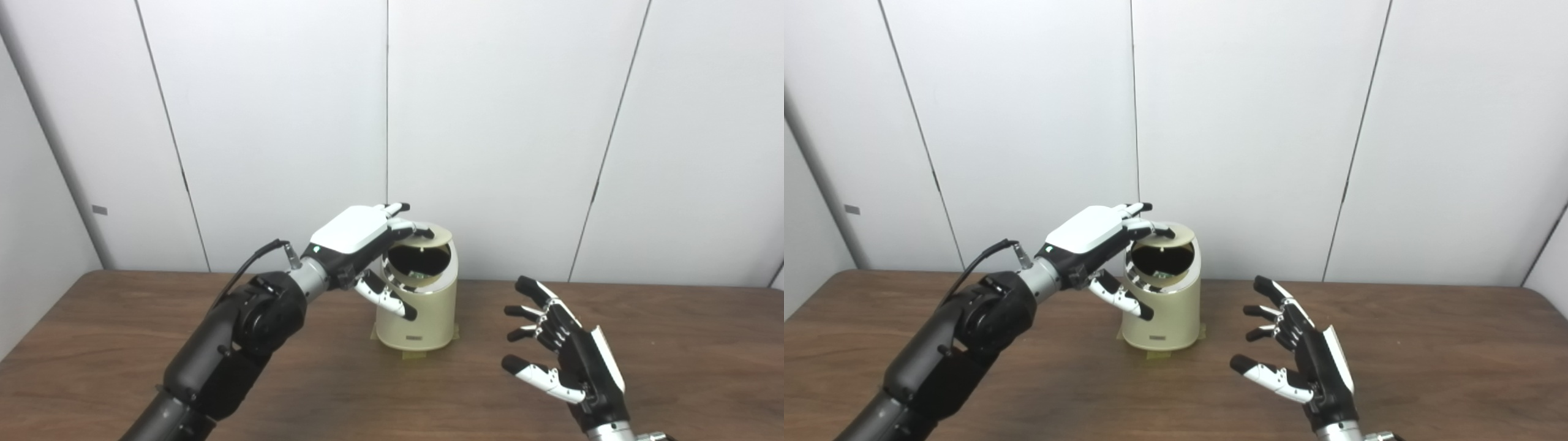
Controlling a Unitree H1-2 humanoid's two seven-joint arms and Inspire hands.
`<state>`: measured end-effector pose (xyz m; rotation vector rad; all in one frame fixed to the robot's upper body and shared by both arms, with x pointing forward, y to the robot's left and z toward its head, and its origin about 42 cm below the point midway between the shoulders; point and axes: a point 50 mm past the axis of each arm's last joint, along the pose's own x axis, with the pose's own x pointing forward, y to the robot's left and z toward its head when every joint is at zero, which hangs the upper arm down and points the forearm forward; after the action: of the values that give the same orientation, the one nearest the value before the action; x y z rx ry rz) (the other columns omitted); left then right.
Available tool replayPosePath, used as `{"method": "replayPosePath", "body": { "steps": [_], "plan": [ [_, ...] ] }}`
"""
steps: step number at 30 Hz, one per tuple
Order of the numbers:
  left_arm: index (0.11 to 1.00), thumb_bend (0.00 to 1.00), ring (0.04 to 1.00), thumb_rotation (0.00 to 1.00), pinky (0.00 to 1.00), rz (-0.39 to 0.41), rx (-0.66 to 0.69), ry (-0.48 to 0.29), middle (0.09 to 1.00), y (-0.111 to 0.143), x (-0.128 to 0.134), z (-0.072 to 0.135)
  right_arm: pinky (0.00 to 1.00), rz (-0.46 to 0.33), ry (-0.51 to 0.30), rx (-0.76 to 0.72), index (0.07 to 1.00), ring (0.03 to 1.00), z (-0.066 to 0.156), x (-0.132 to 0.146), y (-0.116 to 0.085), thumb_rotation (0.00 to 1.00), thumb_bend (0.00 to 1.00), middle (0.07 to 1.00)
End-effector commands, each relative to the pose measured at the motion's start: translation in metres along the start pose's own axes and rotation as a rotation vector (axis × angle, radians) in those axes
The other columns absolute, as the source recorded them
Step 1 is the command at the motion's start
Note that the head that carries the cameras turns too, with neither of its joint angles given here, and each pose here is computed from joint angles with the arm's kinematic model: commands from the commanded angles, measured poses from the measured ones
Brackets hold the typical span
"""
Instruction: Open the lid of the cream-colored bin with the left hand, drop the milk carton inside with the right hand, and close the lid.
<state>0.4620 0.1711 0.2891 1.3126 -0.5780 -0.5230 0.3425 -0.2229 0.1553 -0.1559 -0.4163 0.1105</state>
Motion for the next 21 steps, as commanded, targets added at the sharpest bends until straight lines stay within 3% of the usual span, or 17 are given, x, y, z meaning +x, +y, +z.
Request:
{"method": "replayPosePath", "body": {
  "steps": [1,12,16,21],
  "plan": [
    [0.843,0.98,0.995,0.35,1.00,0.047,0.097,-0.030,0.841,0.025,0.003,0.003,0.54,-0.015,-0.075,-0.002,0.856,0.747,0.017,0.014,-0.003,0.46,0.70,0.881],
    [0.826,1.00,0.993,0.43,1.00,-0.152,0.233,0.069,0.813,0.007,0.000,0.007,0.54,-0.024,-0.077,-0.002,0.852,0.746,0.020,0.014,-0.002,0.46,0.71,0.878],
    [0.790,1.00,0.979,0.40,1.00,-0.175,0.214,0.081,0.786,0.003,-0.006,0.012,0.54,-0.027,-0.077,-0.008,0.851,0.735,0.022,0.014,-0.002,0.46,0.70,0.874],
    [0.771,1.00,0.974,0.43,1.00,-0.202,0.208,0.077,0.783,-0.004,-0.010,0.017,0.53,-0.027,-0.071,-0.007,0.850,0.732,0.022,0.014,-0.003,0.46,0.69,0.877]
  ]
}}
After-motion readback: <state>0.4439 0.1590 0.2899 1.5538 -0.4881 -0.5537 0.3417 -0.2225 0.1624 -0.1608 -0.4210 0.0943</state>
